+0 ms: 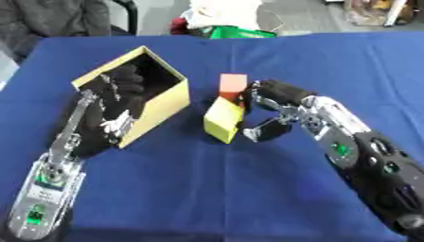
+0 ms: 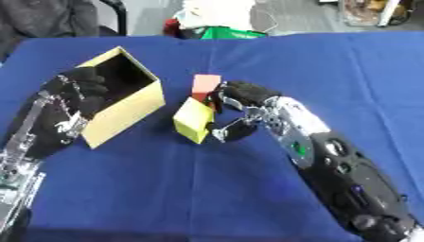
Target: Pick up objects on the table and place them in the box.
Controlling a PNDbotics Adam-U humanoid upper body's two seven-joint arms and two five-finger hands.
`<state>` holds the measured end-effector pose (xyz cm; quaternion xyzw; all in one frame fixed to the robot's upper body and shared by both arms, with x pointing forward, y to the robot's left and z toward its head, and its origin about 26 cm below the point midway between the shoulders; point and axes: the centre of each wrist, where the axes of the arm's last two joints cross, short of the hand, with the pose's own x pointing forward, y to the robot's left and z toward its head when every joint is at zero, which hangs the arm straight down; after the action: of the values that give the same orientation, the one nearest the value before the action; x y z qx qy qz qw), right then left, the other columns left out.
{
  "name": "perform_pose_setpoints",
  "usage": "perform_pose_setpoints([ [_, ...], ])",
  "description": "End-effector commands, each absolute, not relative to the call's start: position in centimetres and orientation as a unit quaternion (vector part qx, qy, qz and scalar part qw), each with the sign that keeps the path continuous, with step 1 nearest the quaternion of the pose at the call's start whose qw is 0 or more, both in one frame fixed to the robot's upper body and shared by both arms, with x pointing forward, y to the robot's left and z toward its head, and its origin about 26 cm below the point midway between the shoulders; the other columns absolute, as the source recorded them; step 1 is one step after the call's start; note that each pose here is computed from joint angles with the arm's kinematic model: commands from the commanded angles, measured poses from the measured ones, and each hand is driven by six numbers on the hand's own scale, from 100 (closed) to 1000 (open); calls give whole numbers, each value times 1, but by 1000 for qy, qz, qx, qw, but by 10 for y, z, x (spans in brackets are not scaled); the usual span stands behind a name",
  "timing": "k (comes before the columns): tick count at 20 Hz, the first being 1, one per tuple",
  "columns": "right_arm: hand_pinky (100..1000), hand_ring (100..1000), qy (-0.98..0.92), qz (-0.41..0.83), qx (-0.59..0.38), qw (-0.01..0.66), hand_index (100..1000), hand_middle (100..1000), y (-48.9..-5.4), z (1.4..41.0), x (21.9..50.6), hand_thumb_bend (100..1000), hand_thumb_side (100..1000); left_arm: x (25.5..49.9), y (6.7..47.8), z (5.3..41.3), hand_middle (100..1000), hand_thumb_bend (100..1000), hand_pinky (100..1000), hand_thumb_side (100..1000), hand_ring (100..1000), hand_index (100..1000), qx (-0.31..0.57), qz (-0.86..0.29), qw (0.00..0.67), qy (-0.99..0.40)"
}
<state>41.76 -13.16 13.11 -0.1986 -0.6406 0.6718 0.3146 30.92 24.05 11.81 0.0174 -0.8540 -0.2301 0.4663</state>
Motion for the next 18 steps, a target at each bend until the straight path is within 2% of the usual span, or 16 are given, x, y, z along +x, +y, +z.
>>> perform_pose_setpoints([
  [1,734,715,-661,648,-216,310,551,466,-139,152,421,100,257,309,244,128,707,373,687,516,723,859,23,-232,452,-861],
  [18,737,710,-702,574,-291,306,554,468,-174,232,429,100,257,309,228,150,705,381,688,486,722,857,-8,-232,408,-883],
])
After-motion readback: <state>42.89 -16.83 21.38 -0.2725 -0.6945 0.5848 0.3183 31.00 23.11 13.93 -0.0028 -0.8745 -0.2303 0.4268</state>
